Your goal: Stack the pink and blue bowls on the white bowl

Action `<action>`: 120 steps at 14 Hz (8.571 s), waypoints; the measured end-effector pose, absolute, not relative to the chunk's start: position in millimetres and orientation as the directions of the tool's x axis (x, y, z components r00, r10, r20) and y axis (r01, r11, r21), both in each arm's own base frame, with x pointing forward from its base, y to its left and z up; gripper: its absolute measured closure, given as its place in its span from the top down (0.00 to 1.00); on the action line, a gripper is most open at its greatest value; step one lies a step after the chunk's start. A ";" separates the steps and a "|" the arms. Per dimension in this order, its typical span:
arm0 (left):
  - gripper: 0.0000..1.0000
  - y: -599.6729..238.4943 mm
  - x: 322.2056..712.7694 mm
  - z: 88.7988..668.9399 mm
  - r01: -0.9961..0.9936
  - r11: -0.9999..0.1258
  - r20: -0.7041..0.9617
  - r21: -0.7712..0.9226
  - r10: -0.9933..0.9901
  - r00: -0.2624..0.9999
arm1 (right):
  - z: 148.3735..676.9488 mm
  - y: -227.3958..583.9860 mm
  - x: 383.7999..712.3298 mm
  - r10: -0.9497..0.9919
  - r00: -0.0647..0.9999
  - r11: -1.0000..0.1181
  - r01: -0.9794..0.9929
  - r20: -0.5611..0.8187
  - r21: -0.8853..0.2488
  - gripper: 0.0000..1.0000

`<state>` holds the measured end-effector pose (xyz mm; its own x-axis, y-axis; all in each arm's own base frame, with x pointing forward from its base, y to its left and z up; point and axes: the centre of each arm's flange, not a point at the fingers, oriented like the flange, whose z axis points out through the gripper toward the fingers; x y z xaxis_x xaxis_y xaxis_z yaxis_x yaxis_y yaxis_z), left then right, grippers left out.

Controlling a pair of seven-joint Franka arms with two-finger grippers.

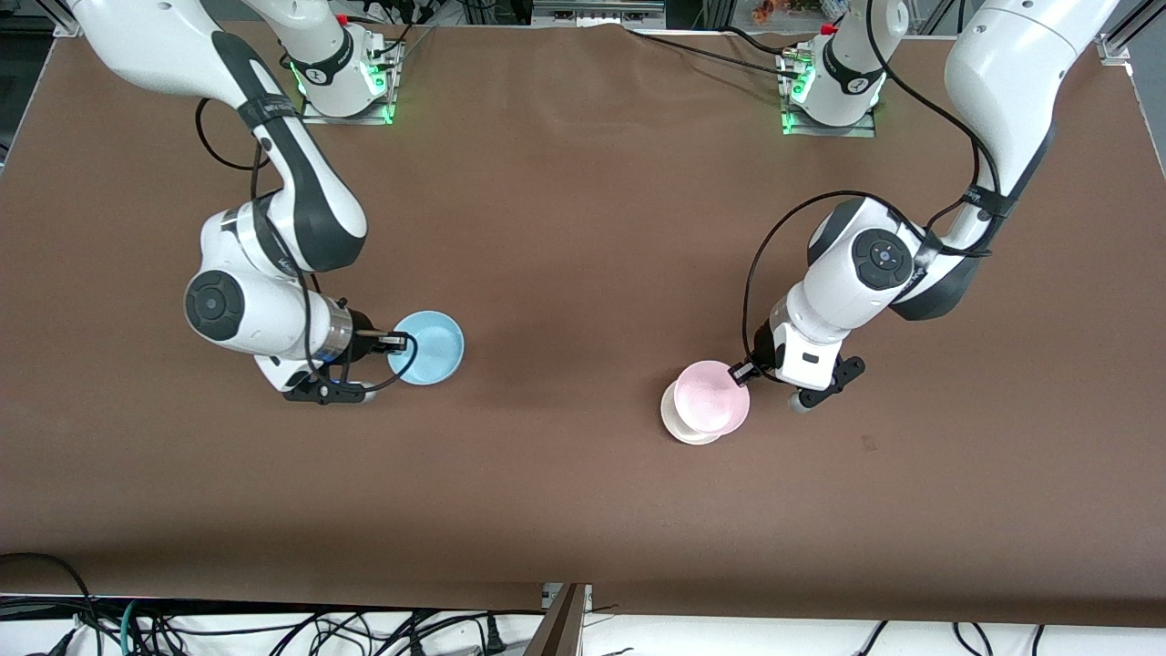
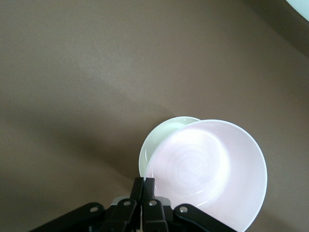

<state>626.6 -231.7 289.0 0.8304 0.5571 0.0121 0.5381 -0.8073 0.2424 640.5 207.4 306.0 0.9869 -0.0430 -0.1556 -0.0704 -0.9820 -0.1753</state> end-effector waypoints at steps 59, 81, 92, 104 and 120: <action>0.49 -71.6 724.0 407.8 0.474 -0.862 0.067 0.182 0.492 0.868 | 212.7 569.1 583.3 -0.473 0.878 -0.695 -0.318 0.076 -0.645 0.03; 0.54 93.6 667.7 575.8 0.256 -0.965 -0.040 0.062 0.254 0.966 | 237.9 549.9 608.3 -0.411 0.905 -0.814 -0.309 0.112 -0.492 1.00; 0.55 39.3 658.3 618.2 0.157 -0.985 -0.020 -0.065 0.159 0.987 | 333.5 366.1 678.1 0.047 0.997 -0.995 0.042 -0.059 -0.090 1.00; 0.56 -3.7 604.3 579.2 0.118 -0.993 0.076 -0.024 0.116 0.990 | 517.9 140.6 665.8 0.176 0.960 -0.981 0.190 -0.219 0.045 1.00; 0.69 -8.9 553.8 551.6 0.111 -0.993 0.127 0.030 0.114 0.985 | 625.0 30.7 547.5 0.038 0.985 -0.994 0.055 -0.170 0.094 1.00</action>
